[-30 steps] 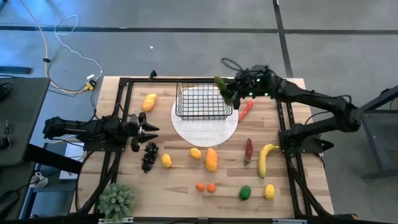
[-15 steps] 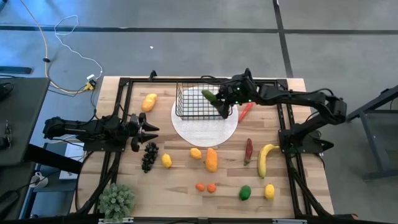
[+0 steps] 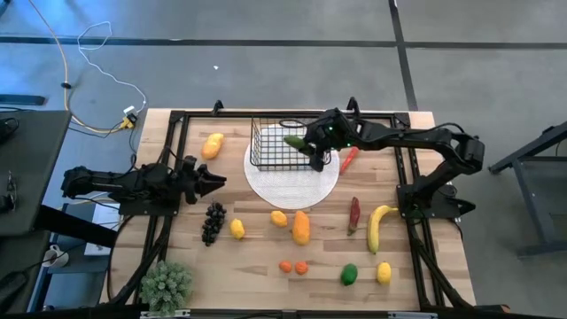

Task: Build produce basket
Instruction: Put the cucumber into the black basket

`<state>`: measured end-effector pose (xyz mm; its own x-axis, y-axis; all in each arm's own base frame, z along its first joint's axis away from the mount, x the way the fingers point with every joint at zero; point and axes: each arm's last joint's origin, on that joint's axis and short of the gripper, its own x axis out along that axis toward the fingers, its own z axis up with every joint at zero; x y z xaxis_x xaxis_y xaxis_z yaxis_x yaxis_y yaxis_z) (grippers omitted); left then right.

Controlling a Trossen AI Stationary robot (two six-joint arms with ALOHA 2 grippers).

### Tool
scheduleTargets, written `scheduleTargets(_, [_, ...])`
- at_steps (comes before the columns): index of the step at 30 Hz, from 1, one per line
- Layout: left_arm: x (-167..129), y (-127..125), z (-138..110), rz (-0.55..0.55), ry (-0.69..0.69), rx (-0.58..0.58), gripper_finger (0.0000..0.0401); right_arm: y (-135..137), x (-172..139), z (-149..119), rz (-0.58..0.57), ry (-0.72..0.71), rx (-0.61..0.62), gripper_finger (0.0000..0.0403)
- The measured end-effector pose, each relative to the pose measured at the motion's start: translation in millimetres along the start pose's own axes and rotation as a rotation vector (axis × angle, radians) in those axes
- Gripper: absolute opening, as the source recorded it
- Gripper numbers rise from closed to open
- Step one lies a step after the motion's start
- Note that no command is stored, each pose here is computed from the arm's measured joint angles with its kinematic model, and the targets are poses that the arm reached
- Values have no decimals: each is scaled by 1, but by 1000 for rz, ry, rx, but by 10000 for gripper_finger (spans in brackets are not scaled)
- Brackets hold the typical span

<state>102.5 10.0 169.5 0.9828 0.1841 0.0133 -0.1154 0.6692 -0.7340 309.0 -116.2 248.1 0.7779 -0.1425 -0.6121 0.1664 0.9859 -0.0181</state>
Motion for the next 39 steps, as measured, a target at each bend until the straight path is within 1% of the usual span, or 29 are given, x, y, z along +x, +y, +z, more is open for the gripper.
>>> scheduleTargets(7, [0, -1, 2, 1, -38, 69, 161, -6, 13, -8, -11, 46, -2, 111])
scheduleTargets(11, [0, -1, 2, 1, -38, 71, 161, -7, 16, -11, -38, 66, 0, 111])
scheduleTargets(21, [0, -1, 3, 15, -51, 71, 161, -7, 26, -23, -24, 157, 13, 111])
scheduleTargets(30, [0, -1, 3, 26, -61, 71, 161, -7, 27, -23, -24, 157, 13, 111])
scheduleTargets(33, [0, -1, 3, 27, -63, 71, 161, -5, 27, -23, -45, 164, 6, 123])
scheduleTargets(39, [0, 0, 4, 43, -79, 70, 161, -5, 27, -23, -54, 167, 6, 171])
